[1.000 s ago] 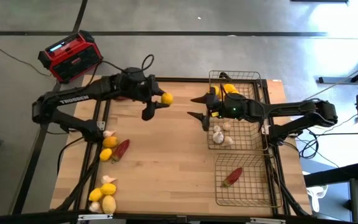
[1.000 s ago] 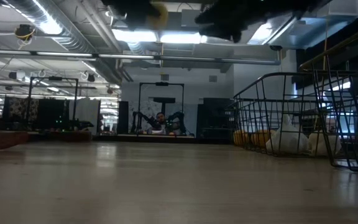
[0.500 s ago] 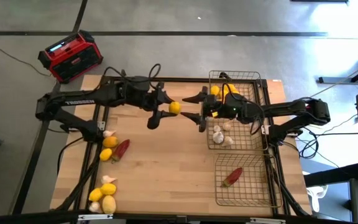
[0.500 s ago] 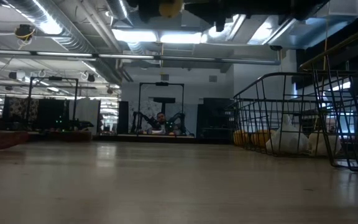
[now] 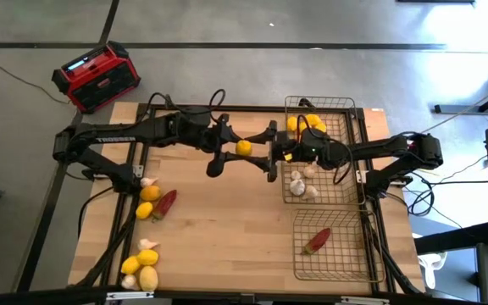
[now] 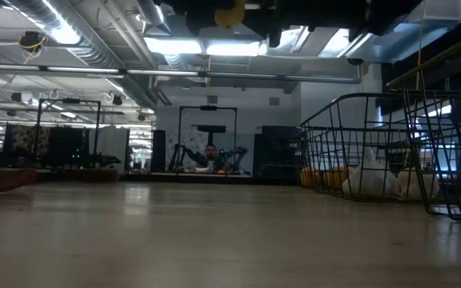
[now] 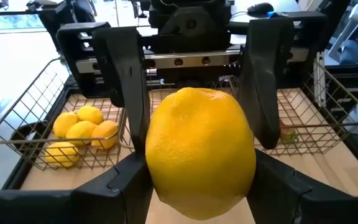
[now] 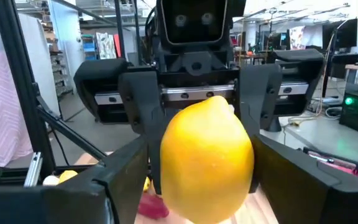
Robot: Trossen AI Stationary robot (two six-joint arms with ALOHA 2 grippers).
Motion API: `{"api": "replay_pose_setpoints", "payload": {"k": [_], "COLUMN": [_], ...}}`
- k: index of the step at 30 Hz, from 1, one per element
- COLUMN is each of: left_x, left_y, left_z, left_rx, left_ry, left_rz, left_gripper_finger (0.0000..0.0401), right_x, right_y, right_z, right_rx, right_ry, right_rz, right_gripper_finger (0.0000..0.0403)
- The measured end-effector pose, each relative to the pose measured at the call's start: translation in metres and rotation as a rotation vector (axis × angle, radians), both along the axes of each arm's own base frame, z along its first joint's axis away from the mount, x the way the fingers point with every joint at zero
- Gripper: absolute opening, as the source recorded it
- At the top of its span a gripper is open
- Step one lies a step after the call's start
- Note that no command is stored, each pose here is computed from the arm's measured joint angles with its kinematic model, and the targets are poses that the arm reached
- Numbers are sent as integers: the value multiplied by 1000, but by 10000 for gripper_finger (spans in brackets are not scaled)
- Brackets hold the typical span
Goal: Sort produce into baskets
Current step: Put the yellow lemon into the top wire basket
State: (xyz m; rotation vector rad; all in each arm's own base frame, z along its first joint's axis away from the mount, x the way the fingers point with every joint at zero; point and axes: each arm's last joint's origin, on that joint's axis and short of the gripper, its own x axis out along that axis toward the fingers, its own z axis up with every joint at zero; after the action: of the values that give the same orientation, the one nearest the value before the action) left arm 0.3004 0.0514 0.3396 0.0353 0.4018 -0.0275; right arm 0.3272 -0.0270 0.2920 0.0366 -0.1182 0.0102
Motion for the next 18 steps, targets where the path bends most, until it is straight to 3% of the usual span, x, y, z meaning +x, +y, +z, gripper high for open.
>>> {"api": "replay_pose_setpoints", "payload": {"k": [4,13,18], "left_x": [0,2,2], "left_y": [0,-3,-3], "left_z": [0,-1,-1], "left_rx": [10,17,11], "left_ry": [-4,-2,-1], "left_rz": [-5,-20,0], "left_gripper_finger": [208,208,208], "right_x": [0,0,0], "right_y": [0,0,0], "right_z": [1,0,0], "right_rx": [-6,-27,-31], "right_ry": [-10,-5,-1], "right_rz": [11,20,18], "right_gripper_finger": [260,172,160]}}
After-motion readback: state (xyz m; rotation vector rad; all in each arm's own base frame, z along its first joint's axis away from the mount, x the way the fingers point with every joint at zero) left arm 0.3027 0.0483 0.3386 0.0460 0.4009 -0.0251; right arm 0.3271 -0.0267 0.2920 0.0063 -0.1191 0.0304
